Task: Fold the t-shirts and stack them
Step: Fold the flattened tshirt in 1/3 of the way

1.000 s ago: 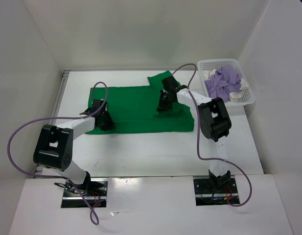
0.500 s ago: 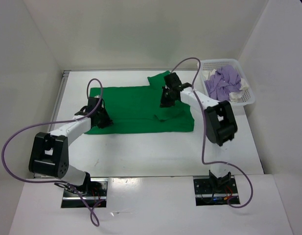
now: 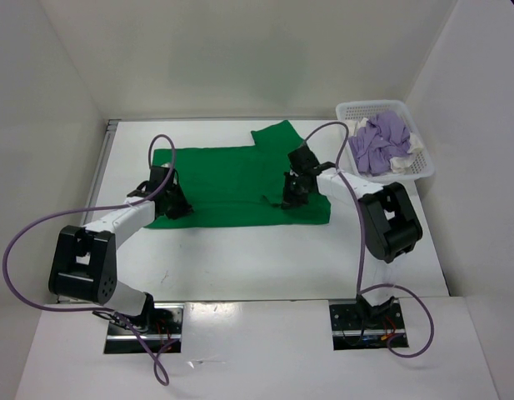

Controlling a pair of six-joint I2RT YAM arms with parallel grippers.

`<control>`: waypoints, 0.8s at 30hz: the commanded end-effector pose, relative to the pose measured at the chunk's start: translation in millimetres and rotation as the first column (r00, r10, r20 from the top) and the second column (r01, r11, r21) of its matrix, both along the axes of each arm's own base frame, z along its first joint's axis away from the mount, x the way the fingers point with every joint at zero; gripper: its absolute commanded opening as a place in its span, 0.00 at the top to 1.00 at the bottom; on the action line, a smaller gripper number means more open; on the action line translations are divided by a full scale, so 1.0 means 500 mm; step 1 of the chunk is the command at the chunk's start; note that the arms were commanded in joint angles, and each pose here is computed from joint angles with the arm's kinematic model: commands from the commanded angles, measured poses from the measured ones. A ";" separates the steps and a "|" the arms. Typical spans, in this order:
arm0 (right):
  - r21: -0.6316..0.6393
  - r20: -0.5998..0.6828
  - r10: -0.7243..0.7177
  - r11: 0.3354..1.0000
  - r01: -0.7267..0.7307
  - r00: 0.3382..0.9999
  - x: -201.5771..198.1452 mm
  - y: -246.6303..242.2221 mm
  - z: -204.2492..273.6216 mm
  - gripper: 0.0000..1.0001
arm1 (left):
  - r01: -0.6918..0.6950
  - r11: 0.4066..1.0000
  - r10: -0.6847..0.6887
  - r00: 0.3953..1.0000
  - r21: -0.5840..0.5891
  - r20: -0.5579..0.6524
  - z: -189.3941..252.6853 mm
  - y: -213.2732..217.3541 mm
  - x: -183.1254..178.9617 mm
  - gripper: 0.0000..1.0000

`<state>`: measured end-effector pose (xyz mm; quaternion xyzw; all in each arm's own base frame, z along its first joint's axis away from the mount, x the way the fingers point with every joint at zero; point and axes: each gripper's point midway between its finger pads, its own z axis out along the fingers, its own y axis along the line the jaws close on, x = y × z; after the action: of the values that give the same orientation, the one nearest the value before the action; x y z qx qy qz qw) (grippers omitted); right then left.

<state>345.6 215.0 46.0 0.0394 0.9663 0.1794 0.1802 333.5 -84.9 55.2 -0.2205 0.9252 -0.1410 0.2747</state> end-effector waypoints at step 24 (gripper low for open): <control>0.071 0.187 -0.041 0.997 0.029 0.981 0.265 0.112 0.075 1.00 | -0.017 0.999 0.016 0.999 0.027 0.050 0.039 0.035 0.006 0.75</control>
<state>475.0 273.4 42.8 0.0410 0.9462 0.2074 0.2449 331.7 -76.1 58.7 -0.2274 0.9236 -0.1356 0.2772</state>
